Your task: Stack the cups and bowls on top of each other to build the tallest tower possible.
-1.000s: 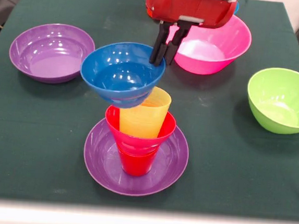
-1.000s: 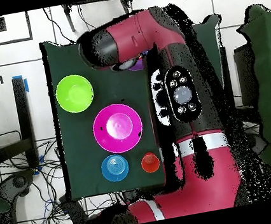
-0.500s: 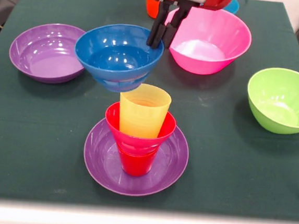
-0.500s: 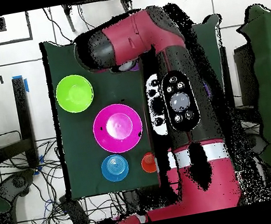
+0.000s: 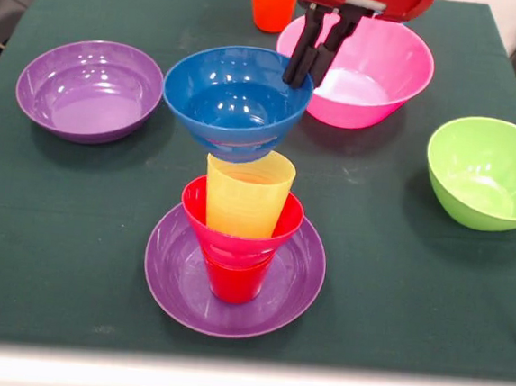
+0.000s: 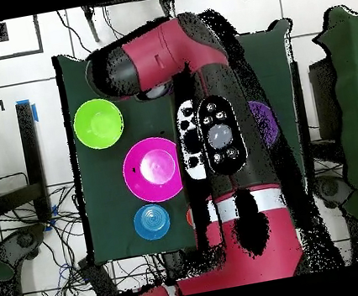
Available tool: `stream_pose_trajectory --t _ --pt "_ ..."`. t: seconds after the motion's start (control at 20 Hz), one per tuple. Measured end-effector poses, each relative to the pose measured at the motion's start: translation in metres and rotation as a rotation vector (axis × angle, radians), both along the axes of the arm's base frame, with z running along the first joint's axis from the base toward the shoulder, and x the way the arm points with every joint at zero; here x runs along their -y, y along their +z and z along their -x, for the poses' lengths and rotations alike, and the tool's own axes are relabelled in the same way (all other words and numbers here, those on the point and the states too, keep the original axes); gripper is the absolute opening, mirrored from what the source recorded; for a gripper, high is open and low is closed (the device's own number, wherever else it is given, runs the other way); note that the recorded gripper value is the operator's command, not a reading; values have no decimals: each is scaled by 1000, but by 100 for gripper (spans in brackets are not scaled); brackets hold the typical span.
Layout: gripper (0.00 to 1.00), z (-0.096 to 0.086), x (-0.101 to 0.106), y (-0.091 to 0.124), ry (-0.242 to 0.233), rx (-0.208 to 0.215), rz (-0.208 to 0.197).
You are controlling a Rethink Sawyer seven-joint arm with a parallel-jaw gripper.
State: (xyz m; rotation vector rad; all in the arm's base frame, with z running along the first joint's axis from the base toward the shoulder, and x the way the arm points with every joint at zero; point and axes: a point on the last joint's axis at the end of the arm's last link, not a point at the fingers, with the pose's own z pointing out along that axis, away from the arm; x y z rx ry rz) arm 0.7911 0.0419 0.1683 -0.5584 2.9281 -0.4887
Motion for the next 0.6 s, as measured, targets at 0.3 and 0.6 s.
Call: stream_pose_trajectory --t 0.3,0.6 --pt "0 7 4 -12 -5 -25 6" --pt "0 15 11 -29 -13 -57 14"
